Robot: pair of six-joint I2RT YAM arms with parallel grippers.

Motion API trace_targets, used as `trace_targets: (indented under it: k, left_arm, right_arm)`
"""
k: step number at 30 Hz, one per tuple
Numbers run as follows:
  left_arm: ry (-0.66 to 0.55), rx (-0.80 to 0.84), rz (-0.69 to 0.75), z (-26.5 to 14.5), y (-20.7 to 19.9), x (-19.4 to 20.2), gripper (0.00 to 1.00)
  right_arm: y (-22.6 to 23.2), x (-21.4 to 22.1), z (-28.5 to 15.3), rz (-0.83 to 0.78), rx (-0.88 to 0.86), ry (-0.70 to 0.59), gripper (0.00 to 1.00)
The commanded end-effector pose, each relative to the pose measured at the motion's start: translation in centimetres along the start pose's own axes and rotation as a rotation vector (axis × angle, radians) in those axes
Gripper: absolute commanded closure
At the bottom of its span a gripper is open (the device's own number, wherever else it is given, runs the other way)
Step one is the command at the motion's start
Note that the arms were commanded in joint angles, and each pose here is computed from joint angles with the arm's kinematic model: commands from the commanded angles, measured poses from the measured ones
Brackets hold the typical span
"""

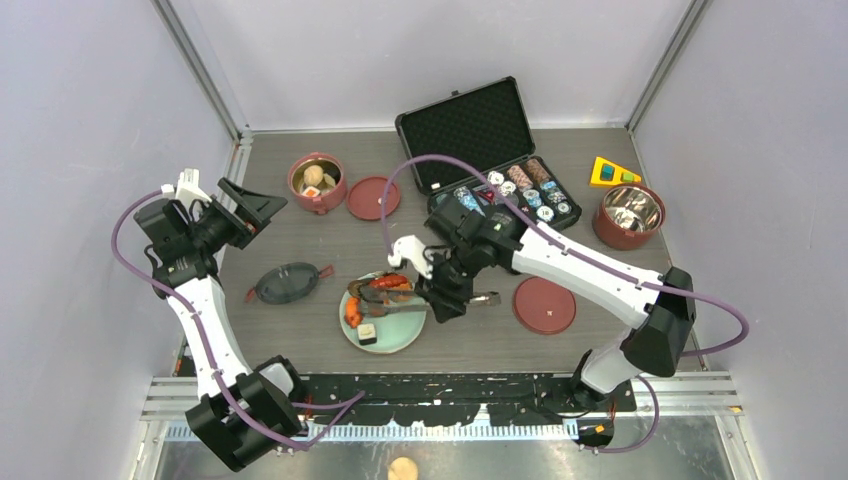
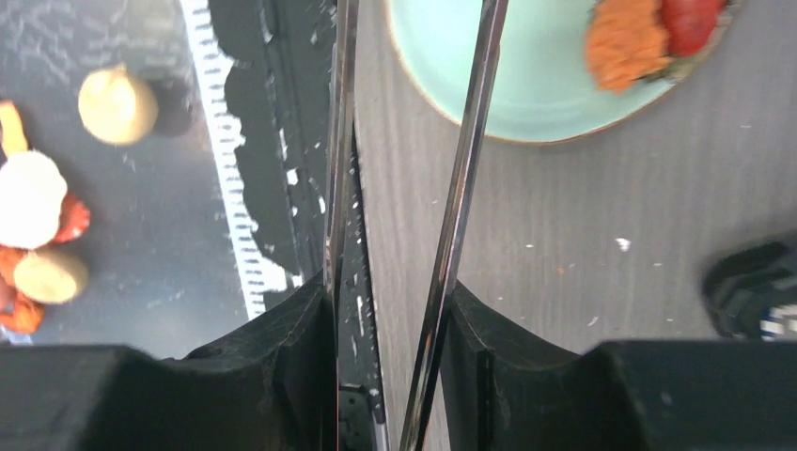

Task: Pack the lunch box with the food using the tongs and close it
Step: Pick up the fake food from the plate.

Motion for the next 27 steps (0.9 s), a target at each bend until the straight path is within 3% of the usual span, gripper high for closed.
trace_targets:
  k: [1, 27]
  left_arm:
    - [-0.036, 0.008, 0.067, -0.7, -1.2, -0.7, 0.04]
    - [-0.037, 0.004, 0.074, -0.7, -1.0, -0.7, 0.04]
  right_arm:
    - [2.1, 0.6, 0.1, -0.123, -0.019, 0.022, 0.55]
    - [-0.8, -0.2, 6.8, -0.271, 0.036, 0.180, 0.48]
Point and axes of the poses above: each gripper's point midway between its finger pads, its own z axis out along the fingers, its own y axis along the line the jaws close on, x = y × z, the point moved 7 cm from there along -z, back along the fingers, and after that the axes turned 3 degrees about -z, right-handed, at the moved point
